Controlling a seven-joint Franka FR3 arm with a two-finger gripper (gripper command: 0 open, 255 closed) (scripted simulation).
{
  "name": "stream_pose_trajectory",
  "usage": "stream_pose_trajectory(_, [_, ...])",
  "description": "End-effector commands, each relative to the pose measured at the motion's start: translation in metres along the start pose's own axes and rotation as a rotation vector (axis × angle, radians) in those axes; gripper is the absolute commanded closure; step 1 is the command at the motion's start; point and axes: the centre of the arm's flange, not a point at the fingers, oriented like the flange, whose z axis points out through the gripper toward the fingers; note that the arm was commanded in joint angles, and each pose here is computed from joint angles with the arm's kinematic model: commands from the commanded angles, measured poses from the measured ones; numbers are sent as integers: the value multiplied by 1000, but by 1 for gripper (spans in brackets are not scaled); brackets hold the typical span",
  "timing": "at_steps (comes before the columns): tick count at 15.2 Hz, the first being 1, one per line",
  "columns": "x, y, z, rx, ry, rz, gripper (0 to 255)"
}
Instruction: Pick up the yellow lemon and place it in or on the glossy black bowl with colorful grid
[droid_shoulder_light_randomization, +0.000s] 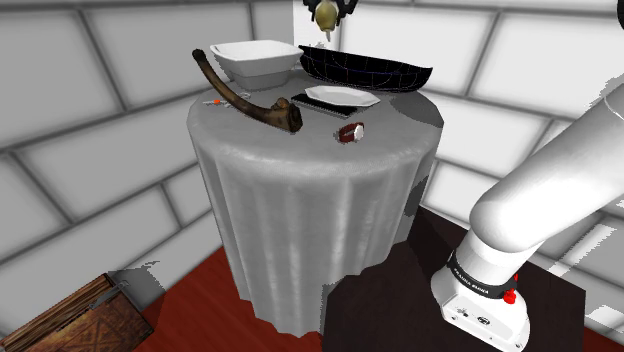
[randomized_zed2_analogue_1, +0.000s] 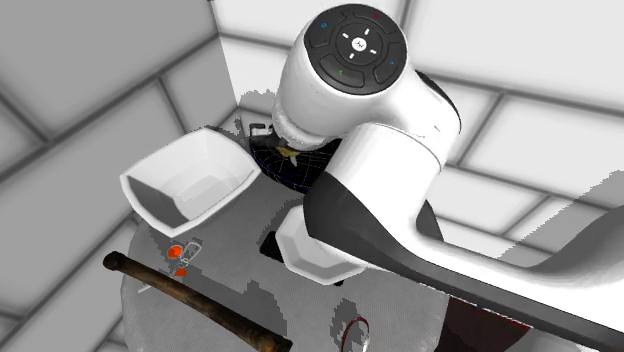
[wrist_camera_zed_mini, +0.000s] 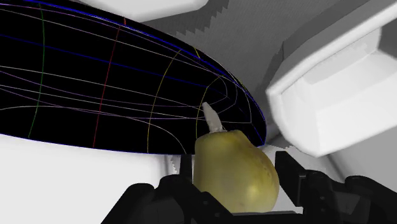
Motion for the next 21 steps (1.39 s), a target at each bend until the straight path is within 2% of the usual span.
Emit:
stream_pose_trajectory(1, [9,24,-1,1,0,-1,255])
stream_pose_trajectory(7, [37,101,8,1,0,-1,255])
stream_pose_trajectory(21, [-4,111,62,1,0,-1,255])
